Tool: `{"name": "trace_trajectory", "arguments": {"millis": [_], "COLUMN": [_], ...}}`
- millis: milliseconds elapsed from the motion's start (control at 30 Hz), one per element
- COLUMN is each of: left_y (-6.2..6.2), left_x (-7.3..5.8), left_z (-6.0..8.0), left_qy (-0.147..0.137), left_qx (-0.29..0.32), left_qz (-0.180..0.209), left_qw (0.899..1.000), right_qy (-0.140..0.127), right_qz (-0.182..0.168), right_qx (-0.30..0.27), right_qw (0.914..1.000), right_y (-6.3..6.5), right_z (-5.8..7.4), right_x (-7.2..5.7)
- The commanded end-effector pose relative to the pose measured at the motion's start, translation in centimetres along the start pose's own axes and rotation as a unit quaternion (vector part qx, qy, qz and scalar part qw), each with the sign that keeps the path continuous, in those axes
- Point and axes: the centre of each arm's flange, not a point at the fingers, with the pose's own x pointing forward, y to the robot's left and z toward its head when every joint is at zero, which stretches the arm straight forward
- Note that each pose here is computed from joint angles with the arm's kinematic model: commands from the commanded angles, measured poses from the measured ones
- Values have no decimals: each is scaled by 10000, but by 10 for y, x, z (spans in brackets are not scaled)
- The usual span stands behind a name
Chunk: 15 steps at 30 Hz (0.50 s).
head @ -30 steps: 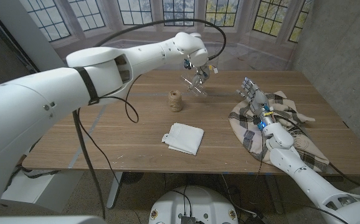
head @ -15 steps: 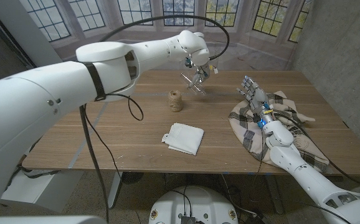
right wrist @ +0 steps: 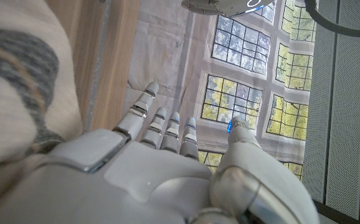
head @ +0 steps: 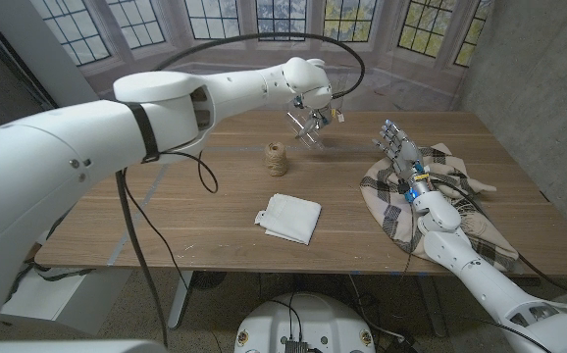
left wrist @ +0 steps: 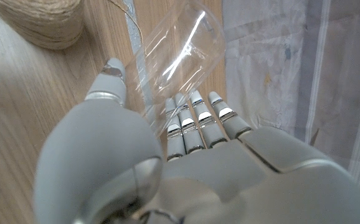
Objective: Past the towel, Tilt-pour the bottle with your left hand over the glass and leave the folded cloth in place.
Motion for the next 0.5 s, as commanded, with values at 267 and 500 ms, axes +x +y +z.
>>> {"name": "trace_trajectory", "arguments": {"millis": [267, 500], "left_y": [-2, -1], "left_x": [-7, -7], "left_z": [8, 11], "left_qy": [770, 750], "left_qx": [-70, -59], "left_qz": [326, 310], "left_qw": [9965, 9967], "right_qy": [17, 24], "right_qz": [-3, -10], "right_qx": [88, 98], "right_qw": [10000, 9999], "right_y": [-1, -2], "right_z": [-7, -7], "right_x": [-7, -8]}}
